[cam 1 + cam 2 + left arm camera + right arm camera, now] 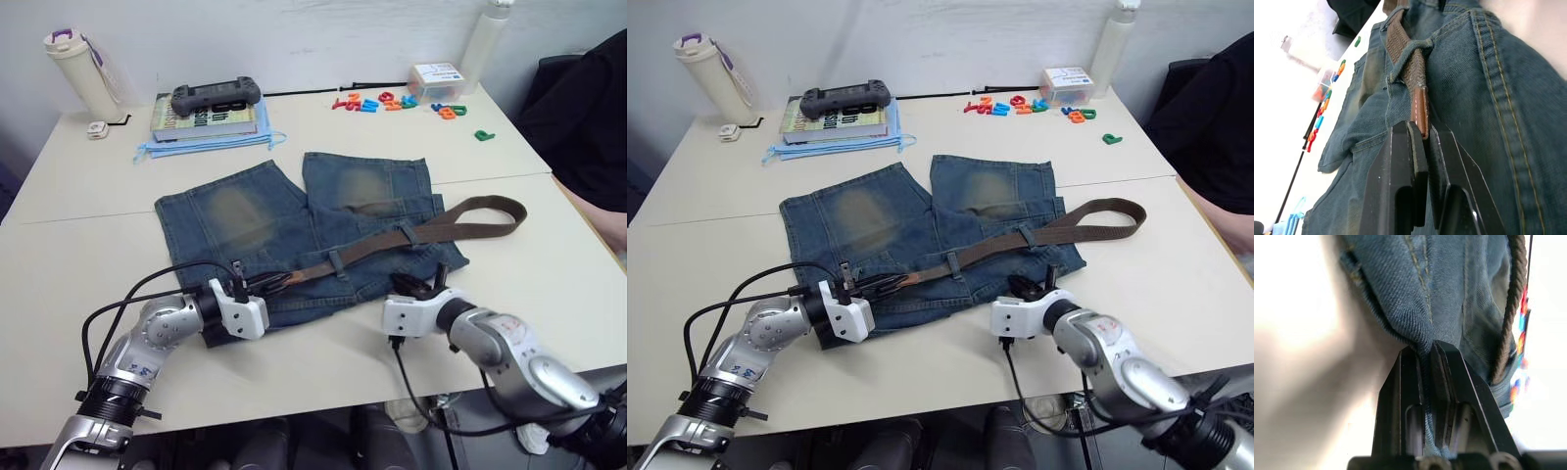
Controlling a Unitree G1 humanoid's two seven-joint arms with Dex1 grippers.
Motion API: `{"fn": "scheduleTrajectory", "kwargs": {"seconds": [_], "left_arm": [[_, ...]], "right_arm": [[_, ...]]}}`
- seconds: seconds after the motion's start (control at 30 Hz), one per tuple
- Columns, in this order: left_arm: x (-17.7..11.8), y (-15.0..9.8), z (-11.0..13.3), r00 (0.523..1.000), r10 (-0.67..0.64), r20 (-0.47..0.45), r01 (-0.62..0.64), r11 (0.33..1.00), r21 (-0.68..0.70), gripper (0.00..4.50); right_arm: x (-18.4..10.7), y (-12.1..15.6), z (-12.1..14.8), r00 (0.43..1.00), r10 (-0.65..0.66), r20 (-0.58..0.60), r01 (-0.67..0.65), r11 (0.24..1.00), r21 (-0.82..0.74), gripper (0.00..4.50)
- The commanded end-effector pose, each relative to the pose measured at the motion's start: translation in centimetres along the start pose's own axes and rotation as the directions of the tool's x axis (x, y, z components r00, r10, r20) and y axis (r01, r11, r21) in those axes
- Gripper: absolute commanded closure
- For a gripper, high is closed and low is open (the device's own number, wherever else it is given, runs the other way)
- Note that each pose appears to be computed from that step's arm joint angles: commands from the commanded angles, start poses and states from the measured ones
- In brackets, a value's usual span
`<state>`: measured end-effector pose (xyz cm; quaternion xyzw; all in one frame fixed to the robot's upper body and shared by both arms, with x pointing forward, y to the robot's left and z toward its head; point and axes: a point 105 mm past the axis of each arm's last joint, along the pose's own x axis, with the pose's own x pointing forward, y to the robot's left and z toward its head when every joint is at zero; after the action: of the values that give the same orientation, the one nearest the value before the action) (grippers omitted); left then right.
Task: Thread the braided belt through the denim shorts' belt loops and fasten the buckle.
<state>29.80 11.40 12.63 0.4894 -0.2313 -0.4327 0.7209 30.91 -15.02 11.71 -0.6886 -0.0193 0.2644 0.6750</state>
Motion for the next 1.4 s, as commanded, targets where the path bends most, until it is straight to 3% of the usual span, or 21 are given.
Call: {"fn": "scheduleTrajectory", "kwargs": {"seconds": [0.03, 0.27, 0.57, 0.77, 0.87, 1.0, 1.17, 1.23, 1.3, 1.37, 1.4], "left_arm": [[0.6, 0.6, 0.4, 1.0, 0.02, 0.002, -0.02, 0.999, 0.027, 4.5], [2.0, 0.9, 0.7, 0.999, 0.033, 0.001, -0.033, 0.999, 0.034, 4.5], [2.6, 1.0, 0.8, 0.999, 0.045, -0.002, -0.045, 0.999, 0.029, 4.5], [2.9, 1.1, 1.0, 0.999, 0.049, 0.001, -0.049, 0.998, 0.027, 4.5], [3.0, 1.1, 1.1, 0.999, 0.051, 0.003, -0.051, 0.998, 0.025, 4.5], [3.1, 1.0, 1.1, 0.999, 0.053, 0.004, -0.053, 0.998, 0.025, 4.5], [3.3, 1.1, 1.2, 0.998, 0.059, 0.004, -0.059, 0.998, 0.024, 4.5], [3.4, 1.1, 1.3, 0.998, 0.064, 0.003, -0.065, 0.998, 0.024, 4.5], [3.5, 1.2, 1.3, 0.997, 0.071, 0.003, -0.071, 0.997, 0.023, 4.5], [3.6, 1.2, 1.4, 0.997, 0.076, 0.004, -0.076, 0.997, 0.025, 4.5], [3.6, 1.3, 1.4, 0.997, 0.079, 0.004, -0.079, 0.996, 0.028, 4.5]], "right_arm": [[0.0, -3.2, -2.9, 0.995, -0.083, -0.059, 0.077, 0.992, -0.095, 4.45], [0.5, -4.2, -7.9, 0.976, -0.07, -0.205, 0.043, 0.99, -0.135, 4.45], [0.9, -3.1, -8.3, 0.979, -0.052, -0.198, 0.033, 0.995, -0.098, 4.45], [0.2, -4.1, -9.0, 0.971, -0.092, -0.221, 0.08, 0.995, -0.062, 4.45], [-0.4, -4.7, -9.3, 0.967, -0.1, -0.236, 0.093, 0.995, -0.044, 3.32], [-1.9, -6.0, -9.8, 0.956, -0.106, -0.274, 0.105, 0.994, -0.015, 1.48], [-4.0, -8.9, -8.4, 0.953, -0.13, -0.272, 0.187, 0.963, 0.196, 1.48], [-4.4, -10.1, -7.5, 0.955, -0.157, -0.25, 0.239, 0.909, 0.341, 1.48], [-4.7, -11.3, -6.0, 0.965, -0.176, -0.194, 0.257, 0.79, 0.557, 1.48], [-4.6, -11.6, -4.0, 0.98, -0.173, -0.102, 0.187, 0.609, 0.77, 1.48], [-4.3, -11.3, -2.8, 0.987, -0.158, -0.039, 0.107, 0.446, 0.889, 1.48]]}}
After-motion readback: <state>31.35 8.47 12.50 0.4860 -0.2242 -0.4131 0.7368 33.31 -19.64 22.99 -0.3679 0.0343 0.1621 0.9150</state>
